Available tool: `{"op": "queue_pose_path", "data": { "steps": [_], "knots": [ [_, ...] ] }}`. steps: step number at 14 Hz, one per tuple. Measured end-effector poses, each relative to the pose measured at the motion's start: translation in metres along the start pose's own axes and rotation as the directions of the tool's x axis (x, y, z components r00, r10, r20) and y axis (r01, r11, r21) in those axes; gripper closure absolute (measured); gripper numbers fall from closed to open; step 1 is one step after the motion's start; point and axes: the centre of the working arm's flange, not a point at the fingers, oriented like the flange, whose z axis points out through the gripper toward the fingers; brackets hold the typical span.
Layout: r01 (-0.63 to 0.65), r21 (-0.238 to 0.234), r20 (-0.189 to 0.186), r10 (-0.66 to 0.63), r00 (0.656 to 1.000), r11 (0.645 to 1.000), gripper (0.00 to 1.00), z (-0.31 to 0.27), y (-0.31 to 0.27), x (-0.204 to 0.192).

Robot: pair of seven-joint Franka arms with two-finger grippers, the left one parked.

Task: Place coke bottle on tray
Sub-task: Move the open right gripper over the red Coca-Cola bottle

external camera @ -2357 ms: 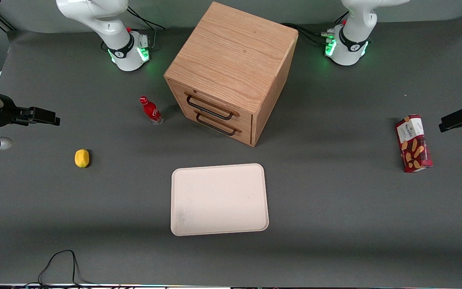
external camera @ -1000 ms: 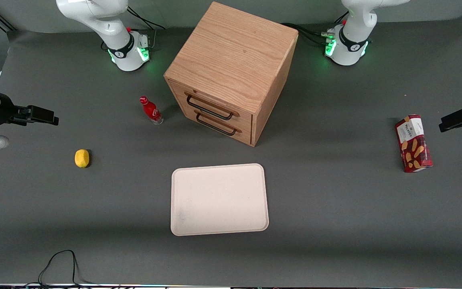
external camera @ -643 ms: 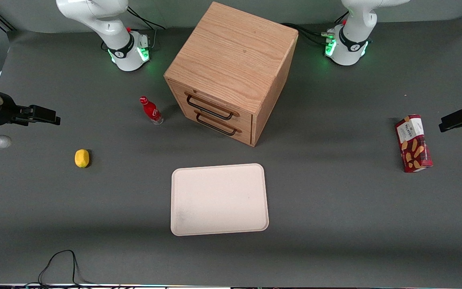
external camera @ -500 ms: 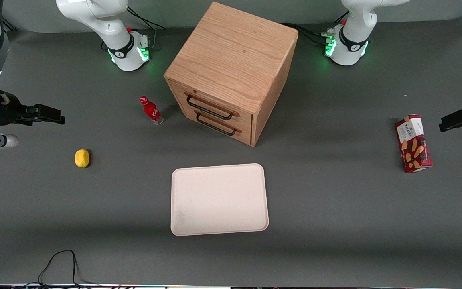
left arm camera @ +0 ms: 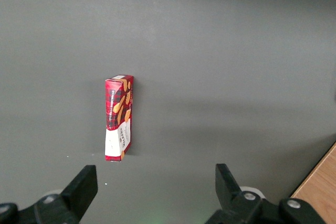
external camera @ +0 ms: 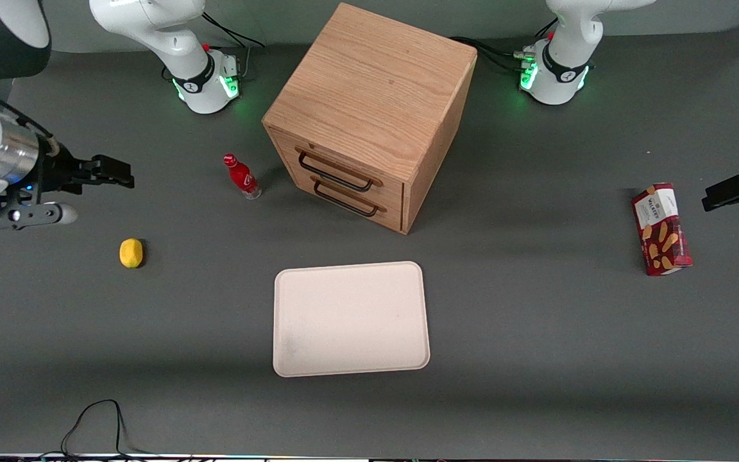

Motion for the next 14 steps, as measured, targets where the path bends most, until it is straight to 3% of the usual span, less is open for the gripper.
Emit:
{"op": "queue_pose_path", "data": {
  "steps": [4, 9, 14],
  "knots": [
    [0.007, -0.002, 0.020, -0.007, 1.000, 1.000, 0.00, 0.007, -0.020, -0.045],
    [0.002, 0.004, -0.004, -0.002, 1.000, 1.000, 0.00, 0.045, -0.040, -0.107],
    [0.007, 0.001, -0.012, -0.007, 1.000, 1.000, 0.00, 0.106, -0.057, -0.125]
  ]
}}
